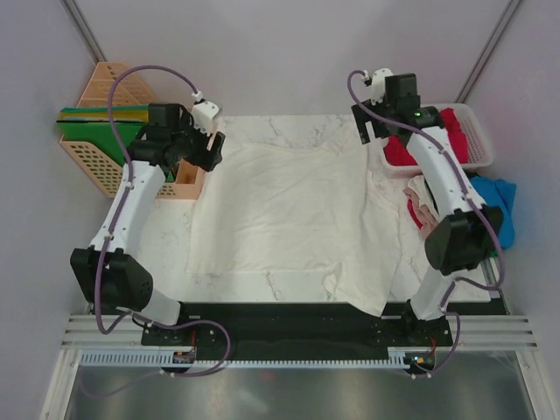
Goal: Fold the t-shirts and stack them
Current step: Flatten out the tshirt
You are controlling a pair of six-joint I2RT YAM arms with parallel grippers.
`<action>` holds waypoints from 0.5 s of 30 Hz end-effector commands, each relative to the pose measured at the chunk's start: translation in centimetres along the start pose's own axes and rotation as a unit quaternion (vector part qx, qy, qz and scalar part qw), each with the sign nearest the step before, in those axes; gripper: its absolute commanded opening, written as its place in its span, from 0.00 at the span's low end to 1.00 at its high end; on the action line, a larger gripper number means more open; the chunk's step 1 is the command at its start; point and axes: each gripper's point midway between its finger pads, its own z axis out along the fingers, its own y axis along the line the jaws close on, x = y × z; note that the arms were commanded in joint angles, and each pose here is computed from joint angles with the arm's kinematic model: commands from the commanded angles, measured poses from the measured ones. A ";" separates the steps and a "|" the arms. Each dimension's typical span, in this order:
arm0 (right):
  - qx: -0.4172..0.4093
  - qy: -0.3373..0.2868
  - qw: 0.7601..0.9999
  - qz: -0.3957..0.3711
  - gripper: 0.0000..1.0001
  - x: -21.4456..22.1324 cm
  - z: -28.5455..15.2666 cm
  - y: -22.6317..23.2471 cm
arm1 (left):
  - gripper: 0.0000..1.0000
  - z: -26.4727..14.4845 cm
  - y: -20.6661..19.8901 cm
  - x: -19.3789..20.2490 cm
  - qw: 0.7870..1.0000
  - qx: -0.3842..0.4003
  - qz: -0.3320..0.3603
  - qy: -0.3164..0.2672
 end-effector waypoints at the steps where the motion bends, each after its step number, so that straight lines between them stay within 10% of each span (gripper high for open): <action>1: -0.199 0.073 0.977 -0.031 0.98 4.3 -11.4 5.1 | 0.79 -7.6 -9.4 5.6 0.964 0.228 -0.022 0.133; 5: -0.300 0.210 0.927 -0.087 0.98 13.1 -16.4 7.4 | 0.84 -9.0 -12.8 11.8 0.919 0.302 -0.064 0.244; 15: -0.296 0.246 0.901 -0.199 0.77 24.4 -21.8 6.6 | 0.87 -10.7 -13.6 18.6 0.951 0.218 0.015 0.217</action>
